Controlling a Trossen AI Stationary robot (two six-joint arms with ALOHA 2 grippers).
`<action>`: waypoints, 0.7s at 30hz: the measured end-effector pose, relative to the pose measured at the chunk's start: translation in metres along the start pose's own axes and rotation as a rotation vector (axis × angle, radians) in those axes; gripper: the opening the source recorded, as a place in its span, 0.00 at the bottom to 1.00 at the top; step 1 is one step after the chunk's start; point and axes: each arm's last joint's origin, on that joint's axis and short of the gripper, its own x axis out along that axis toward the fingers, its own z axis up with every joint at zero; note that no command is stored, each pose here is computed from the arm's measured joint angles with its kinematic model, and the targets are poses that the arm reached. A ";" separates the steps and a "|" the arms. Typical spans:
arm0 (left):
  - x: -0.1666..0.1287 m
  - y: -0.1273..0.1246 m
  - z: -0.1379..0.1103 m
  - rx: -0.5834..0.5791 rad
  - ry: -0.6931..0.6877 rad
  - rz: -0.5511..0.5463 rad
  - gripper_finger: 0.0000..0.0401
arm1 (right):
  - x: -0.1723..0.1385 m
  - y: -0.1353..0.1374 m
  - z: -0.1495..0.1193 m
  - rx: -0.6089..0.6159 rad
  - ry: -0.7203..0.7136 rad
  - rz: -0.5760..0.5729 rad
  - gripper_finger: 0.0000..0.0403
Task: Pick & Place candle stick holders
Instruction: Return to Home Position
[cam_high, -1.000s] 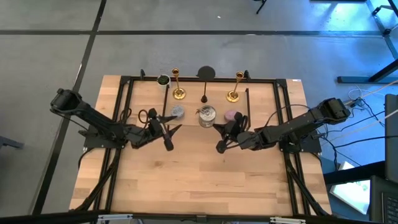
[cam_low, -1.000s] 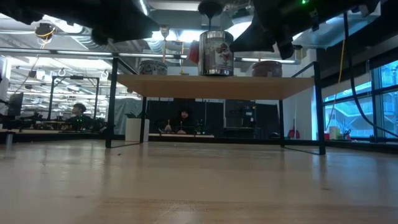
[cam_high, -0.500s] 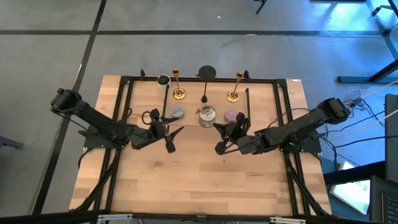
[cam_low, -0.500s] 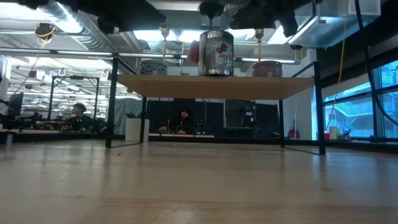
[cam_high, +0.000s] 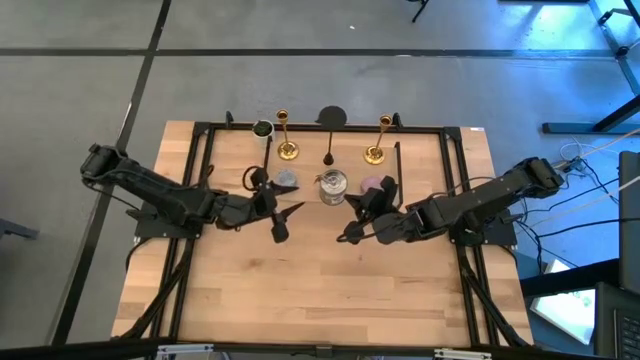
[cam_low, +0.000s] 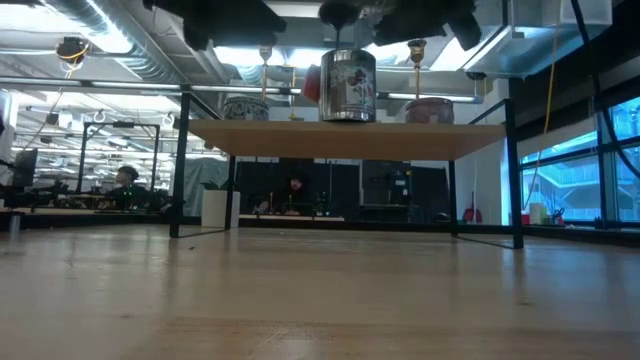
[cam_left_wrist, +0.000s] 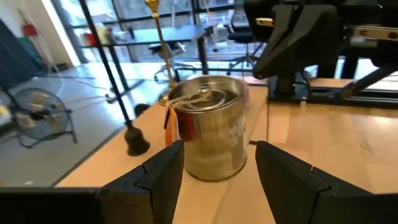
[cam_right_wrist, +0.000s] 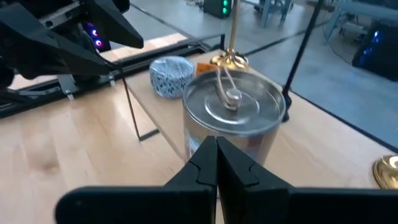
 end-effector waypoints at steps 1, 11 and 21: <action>0.002 0.001 0.000 -0.007 0.002 -0.012 0.49 | 0.000 -0.001 -0.001 0.004 0.006 -0.004 0.00; 0.023 0.003 -0.005 -0.037 0.019 -0.094 0.45 | 0.000 -0.003 -0.005 -0.004 0.036 -0.027 0.00; 0.046 -0.023 0.003 0.155 0.087 -0.049 0.02 | 0.000 -0.006 -0.009 -0.008 0.063 -0.048 0.00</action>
